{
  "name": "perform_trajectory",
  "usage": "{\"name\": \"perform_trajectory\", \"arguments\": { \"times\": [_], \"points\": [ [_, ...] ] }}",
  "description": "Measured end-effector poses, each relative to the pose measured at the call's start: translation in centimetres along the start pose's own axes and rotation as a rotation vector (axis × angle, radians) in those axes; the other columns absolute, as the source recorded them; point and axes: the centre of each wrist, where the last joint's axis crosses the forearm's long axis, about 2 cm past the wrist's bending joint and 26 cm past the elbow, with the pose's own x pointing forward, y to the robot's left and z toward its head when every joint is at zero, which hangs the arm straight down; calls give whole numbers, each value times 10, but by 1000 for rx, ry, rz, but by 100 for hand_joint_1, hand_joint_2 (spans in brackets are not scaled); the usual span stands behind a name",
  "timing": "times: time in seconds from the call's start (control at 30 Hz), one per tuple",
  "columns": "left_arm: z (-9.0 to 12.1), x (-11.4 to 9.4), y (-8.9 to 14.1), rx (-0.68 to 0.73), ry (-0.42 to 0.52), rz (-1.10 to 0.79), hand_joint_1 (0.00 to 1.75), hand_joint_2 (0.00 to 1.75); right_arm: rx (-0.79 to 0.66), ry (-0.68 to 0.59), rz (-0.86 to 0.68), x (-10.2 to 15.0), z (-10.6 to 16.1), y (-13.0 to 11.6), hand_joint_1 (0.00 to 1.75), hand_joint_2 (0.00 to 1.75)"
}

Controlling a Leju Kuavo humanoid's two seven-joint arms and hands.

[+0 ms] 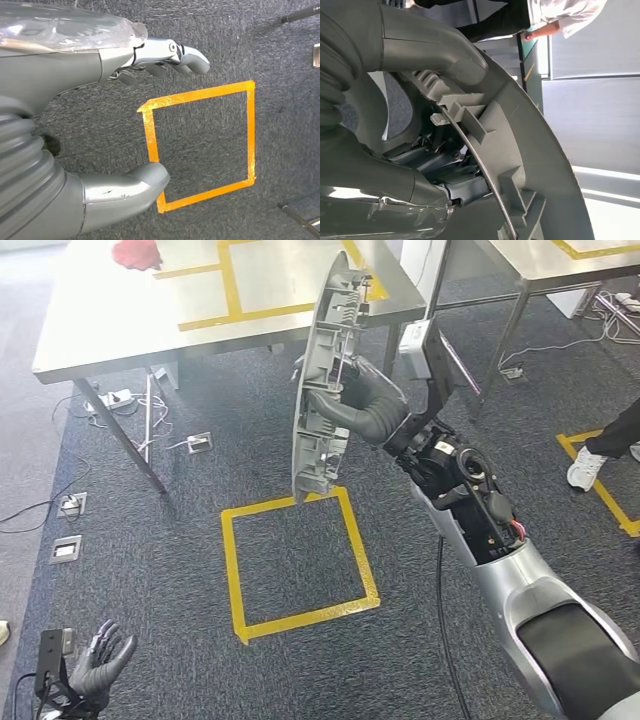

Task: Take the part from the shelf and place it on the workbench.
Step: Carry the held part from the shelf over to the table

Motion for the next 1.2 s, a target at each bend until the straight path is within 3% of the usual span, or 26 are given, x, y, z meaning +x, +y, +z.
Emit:
{"name": "perform_trajectory", "arguments": {
  "times": [1.2],
  "points": [
    [1, 1, 5, 7, -9, 2, 0, 175, 22, -30, 10, 7, -2, 1, 175, 175]
  ]
}}
